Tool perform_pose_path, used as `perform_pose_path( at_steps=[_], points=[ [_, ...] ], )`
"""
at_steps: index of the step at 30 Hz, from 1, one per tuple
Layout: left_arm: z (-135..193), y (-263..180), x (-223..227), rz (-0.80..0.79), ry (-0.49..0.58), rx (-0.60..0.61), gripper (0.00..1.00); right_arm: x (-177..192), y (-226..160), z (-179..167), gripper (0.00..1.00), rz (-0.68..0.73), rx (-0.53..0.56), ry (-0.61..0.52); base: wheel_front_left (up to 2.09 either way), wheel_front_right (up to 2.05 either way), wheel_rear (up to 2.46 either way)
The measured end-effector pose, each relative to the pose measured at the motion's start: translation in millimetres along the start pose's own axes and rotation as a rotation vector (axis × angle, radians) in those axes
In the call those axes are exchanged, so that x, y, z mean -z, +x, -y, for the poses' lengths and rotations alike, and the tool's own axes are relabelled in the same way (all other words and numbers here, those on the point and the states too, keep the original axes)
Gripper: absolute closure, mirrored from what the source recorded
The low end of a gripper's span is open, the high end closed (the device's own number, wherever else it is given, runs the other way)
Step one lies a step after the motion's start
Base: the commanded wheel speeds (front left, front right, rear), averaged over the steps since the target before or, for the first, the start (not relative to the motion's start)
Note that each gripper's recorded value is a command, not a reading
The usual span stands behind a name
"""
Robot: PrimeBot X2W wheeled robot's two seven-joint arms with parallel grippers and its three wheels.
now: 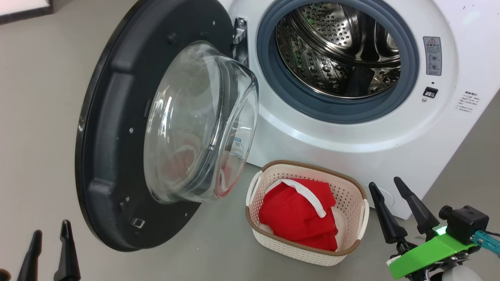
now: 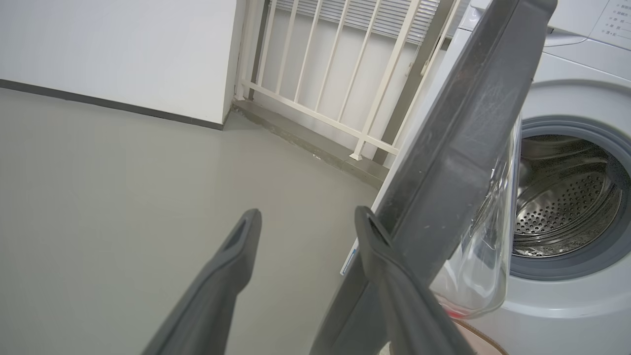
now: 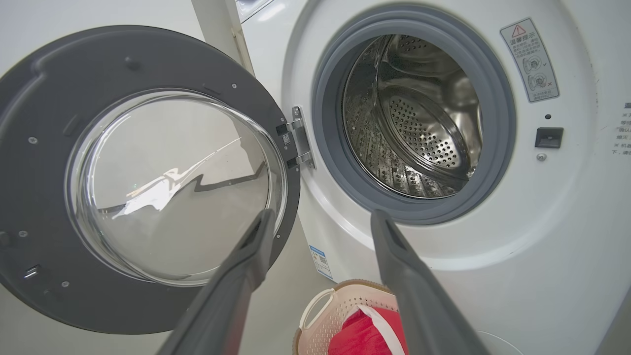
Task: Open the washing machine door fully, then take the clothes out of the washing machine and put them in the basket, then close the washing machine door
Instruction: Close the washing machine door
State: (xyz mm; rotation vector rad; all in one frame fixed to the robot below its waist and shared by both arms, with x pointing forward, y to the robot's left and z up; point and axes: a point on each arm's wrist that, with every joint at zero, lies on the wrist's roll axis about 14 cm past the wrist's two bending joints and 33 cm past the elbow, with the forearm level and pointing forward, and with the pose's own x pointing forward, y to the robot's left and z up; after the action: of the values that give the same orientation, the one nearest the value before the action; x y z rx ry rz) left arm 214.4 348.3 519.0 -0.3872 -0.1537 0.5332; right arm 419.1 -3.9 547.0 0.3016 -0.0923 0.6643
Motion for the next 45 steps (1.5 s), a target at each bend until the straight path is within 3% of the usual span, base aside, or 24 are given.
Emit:
perform_pose_path(
  at_steps=[13, 14, 15, 16, 18, 19, 24, 32, 38, 45],
  points=[
    [8.6, 4.3, -10.0, 0.022, 0.012, 0.032, 0.0, -2.0, -3.6, 2.6, 0.0, 0.002, 0.008, -0.007, 0.0, 0.0, 0.0],
    [9.7, 4.9, -11.0, 0.022, 0.014, 0.037, 0.11, -2.0, -3.9, 3.2, 0.0, 0.002, 0.01, -0.007, 0.0, 0.0, 0.0],
    [10.5, 5.4, -12.2, 0.023, 0.017, 0.042, 0.29, -2.1, -4.2, 3.6, 0.0, 0.003, 0.011, -0.006, 0.0, 0.0, 0.0],
    [11.0, 6.1, -13.9, 0.025, 0.023, 0.046, 0.58, -2.1, -4.5, 4.0, 0.0, 0.003, 0.013, -0.006, 0.0, 0.0, 0.0],
    [11.2, 7.5, -17.6, 0.029, 0.031, 0.051, 0.93, -2.0, -5.1, 4.6, 0.0, 0.003, 0.016, -0.005, 0.0, 0.0, 0.0],
    [11.5, 8.3, -20.1, 0.035, 0.034, 0.053, 1.0, -2.0, -5.4, 4.9, 0.0, 0.003, 0.017, -0.004, 0.0, 0.0, 0.0],
    [11.0, 15.2, -35.3, 0.053, 0.05, 0.066, 1.0, -2.2, -6.6, 7.5, 0.0, 0.004, 0.025, -0.004, 0.0, 0.0, 0.0],
    [26.7, 47.1, -88.0, 0.133, -0.05, 0.135, 1.0, -4.4, -10.0, 12.0, 0.0, 0.011, 0.042, -0.004, 0.0, 0.0, 0.0],
    [32.8, 70.0, -109.5, 0.118, -0.232, 0.173, 1.0, -8.4, -16.8, 19.4, 0.0, 0.02, 0.069, -0.009, 0.0, 0.0, 0.0],
    [34.2, 93.2, -100.4, -0.031, -0.487, 0.173, 1.0, -13.3, -26.9, 29.9, 0.0, 0.031, 0.106, -0.016, 0.0, 0.0, 0.0]
  ],
)
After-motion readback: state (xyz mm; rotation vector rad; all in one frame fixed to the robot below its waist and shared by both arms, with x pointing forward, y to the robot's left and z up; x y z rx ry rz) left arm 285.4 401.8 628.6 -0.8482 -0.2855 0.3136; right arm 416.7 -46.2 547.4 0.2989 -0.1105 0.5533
